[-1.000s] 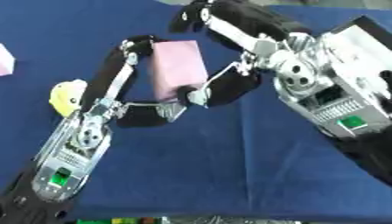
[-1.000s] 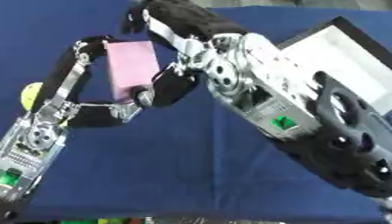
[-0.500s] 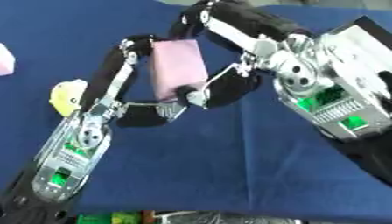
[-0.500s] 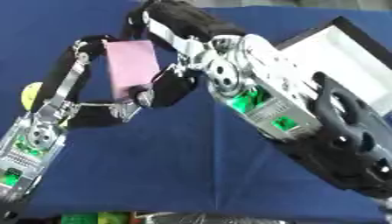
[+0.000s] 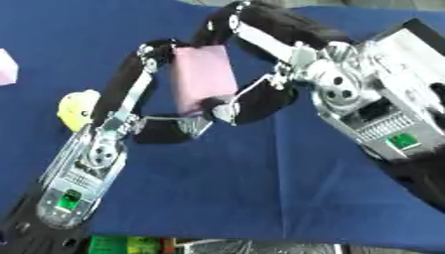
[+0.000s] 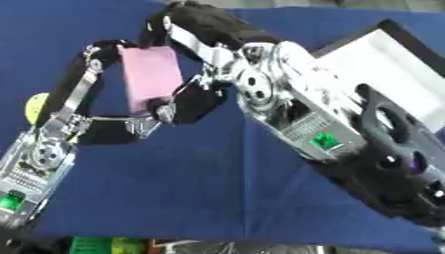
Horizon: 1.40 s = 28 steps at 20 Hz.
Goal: Pick up the objects with one hand, pass them to the other hand, and then place them into the box on the other side of the table.
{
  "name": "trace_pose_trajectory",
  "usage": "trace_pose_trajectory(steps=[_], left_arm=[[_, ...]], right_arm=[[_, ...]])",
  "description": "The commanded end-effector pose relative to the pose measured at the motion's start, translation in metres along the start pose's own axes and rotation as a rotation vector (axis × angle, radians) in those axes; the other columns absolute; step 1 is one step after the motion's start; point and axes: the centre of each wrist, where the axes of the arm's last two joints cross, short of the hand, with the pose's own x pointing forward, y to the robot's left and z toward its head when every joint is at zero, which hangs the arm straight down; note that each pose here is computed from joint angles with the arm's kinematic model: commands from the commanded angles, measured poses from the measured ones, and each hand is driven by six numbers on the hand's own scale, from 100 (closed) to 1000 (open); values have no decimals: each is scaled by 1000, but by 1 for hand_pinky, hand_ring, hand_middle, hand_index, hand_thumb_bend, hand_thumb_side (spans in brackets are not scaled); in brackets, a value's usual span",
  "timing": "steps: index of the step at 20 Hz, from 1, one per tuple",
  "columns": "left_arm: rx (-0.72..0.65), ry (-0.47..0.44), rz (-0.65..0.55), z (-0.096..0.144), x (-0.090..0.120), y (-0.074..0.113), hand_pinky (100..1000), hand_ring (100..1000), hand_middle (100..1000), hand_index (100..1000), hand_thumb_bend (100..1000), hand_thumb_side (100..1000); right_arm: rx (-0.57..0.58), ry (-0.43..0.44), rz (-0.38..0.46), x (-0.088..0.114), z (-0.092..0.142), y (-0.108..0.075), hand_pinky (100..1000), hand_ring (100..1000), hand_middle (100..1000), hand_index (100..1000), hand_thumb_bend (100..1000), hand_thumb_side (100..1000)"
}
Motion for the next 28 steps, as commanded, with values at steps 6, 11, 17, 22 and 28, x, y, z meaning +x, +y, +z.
trace_pose_trajectory(steps=[6,11,17,22,28], left_arm=[[42,-149,26,-13,34,12,756,553,547,578,100,278],[49,-153,31,-13,35,13,756,552,547,580,100,279],[62,-148,39,-14,35,13,756,554,549,585,100,272],[71,-146,48,-14,35,13,764,564,567,614,100,208],[48,-155,43,-13,34,12,832,668,675,762,166,171]], right_arm=[[162,152,-82,-4,-2,2,789,803,728,794,433,100],[167,149,-89,-5,-2,2,790,797,655,786,408,100],[158,135,-110,-6,-1,0,778,757,535,753,362,100],[146,130,-125,-7,-1,0,770,728,495,739,291,100],[128,113,-134,-7,-1,-3,767,714,477,735,264,100]])
